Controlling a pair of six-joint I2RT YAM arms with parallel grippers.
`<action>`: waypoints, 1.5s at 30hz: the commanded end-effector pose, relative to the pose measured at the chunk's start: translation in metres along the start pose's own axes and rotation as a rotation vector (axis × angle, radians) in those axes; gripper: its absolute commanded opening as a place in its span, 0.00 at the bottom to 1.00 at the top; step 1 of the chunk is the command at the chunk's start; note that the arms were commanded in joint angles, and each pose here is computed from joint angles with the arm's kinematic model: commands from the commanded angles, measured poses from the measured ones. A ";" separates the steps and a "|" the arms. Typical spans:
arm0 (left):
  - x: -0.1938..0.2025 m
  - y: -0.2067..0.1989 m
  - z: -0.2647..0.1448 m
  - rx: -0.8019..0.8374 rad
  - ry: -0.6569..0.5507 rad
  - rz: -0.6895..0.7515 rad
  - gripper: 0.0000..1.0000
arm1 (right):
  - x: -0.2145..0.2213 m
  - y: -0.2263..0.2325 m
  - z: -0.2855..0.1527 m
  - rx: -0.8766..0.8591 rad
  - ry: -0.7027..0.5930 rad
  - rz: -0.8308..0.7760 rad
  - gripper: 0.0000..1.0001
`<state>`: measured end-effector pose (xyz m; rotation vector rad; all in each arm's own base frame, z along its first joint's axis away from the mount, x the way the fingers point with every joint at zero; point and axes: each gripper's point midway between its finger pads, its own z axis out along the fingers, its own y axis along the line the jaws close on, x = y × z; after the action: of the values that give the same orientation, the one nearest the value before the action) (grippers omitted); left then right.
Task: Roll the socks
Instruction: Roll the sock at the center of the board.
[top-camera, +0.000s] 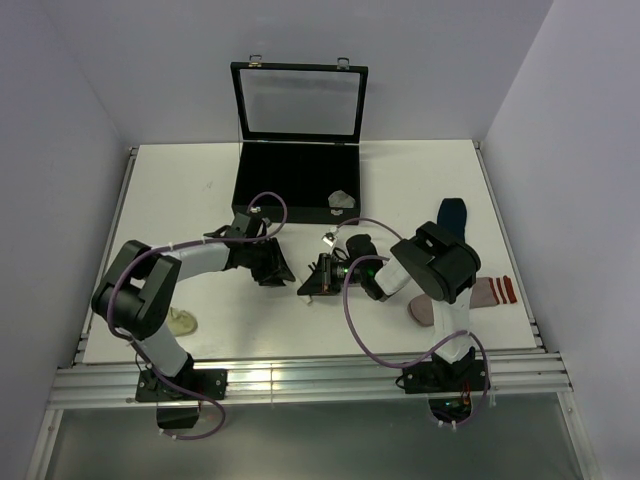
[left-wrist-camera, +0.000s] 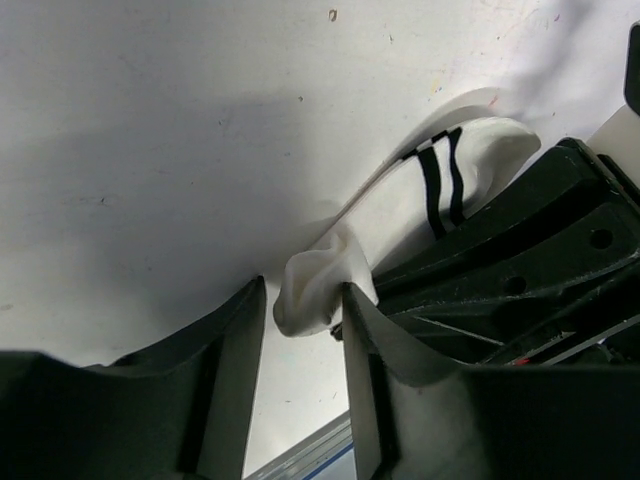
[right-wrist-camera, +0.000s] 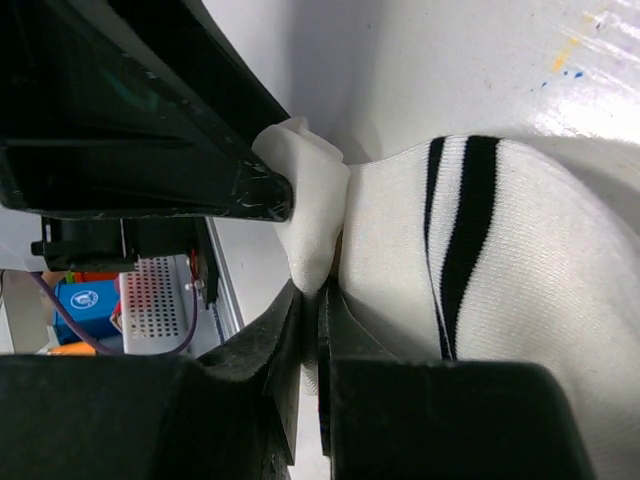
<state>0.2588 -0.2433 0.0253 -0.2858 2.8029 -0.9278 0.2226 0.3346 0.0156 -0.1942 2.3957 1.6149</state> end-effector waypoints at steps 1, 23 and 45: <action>-0.001 -0.005 0.004 0.027 0.009 0.000 0.41 | 0.018 -0.024 -0.002 0.070 0.046 0.053 0.00; -0.008 -0.012 -0.001 -0.016 0.012 0.028 0.01 | -0.046 0.017 -0.042 0.450 -0.153 -0.432 0.51; -0.009 -0.015 0.000 -0.025 0.018 0.029 0.00 | -0.005 0.011 0.003 0.722 -0.046 -0.790 0.46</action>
<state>0.2600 -0.2485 0.0273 -0.2774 2.8636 -0.8913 0.2192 0.3386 0.0231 -0.8069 2.2706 0.4310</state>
